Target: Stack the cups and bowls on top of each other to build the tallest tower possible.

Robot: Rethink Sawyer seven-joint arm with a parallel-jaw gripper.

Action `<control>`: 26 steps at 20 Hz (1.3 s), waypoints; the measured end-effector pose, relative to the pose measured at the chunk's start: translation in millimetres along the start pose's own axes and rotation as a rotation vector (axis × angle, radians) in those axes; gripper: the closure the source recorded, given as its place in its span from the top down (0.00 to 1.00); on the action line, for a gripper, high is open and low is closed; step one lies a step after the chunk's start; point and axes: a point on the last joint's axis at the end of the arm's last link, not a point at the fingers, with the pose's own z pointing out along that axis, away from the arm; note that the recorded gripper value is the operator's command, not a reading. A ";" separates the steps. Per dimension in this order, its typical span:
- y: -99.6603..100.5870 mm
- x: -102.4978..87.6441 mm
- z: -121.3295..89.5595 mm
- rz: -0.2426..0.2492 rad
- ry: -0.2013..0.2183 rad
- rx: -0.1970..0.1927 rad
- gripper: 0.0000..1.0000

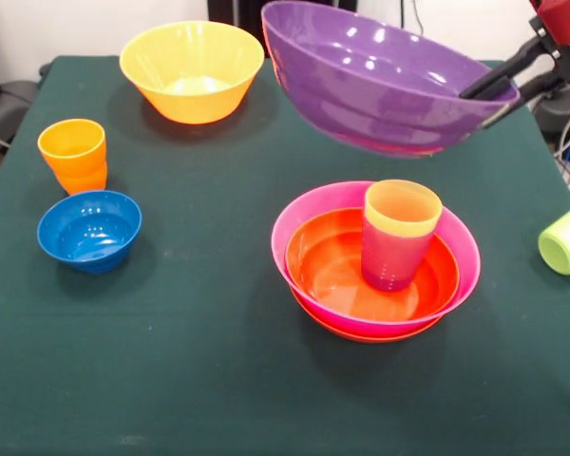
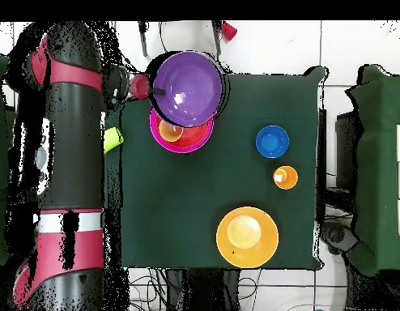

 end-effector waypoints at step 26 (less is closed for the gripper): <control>26.7 -5.3 -14.1 0.099 0.049 -0.163 0.00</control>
